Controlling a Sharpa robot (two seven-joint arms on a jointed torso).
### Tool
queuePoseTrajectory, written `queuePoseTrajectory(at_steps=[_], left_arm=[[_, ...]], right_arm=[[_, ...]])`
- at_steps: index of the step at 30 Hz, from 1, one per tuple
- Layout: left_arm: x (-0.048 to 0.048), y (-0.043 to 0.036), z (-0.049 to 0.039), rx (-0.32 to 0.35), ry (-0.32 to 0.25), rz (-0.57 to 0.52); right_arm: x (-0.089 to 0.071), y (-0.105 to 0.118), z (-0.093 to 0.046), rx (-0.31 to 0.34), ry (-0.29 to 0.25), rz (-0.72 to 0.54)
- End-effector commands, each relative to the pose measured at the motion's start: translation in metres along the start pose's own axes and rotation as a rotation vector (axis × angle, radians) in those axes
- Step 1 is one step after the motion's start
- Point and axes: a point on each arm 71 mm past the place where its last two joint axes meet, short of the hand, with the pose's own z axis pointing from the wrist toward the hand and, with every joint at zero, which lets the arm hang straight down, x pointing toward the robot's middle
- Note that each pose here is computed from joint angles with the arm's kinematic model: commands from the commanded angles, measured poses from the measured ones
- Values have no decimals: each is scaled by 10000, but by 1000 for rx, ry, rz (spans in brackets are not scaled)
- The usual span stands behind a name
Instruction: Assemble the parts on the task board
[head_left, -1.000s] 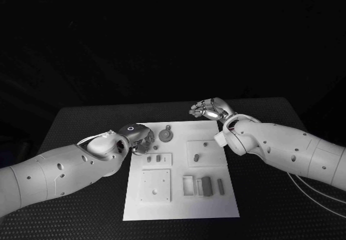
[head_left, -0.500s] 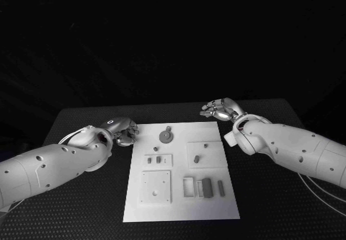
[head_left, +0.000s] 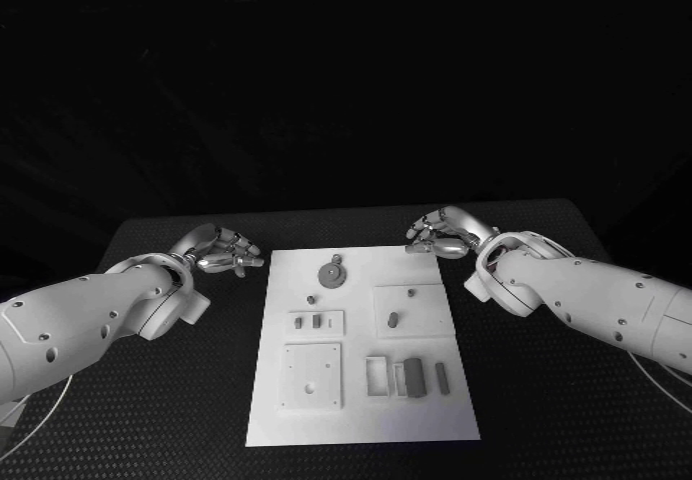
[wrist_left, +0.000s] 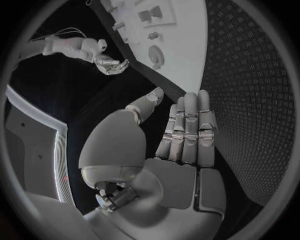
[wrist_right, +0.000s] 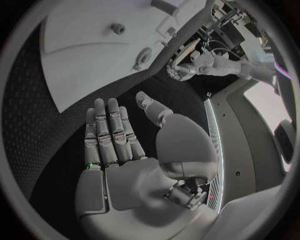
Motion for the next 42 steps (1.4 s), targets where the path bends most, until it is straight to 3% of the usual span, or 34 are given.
queuePoseTrajectory(at_steps=[1, 4, 9, 14, 22, 42], left_arm=[[61, -79, -20, 69, 59, -134], [75, -90, -30, 72, 69, -163], [68, -76, -58, 73, 77, -166], [69, -68, -66, 67, 81, -166], [111, -86, -67, 69, 94, -166], [101, -66, -62, 59, 90, -158]], right_arm=[[78, 43, -49, -63, 93, -213], [99, 65, -131, -103, 89, -262], [173, 127, -207, -124, 137, -341], [306, 137, -242, -85, 236, -438], [336, 146, -263, -82, 236, -461], [453, 175, -371, -98, 278, -530]])
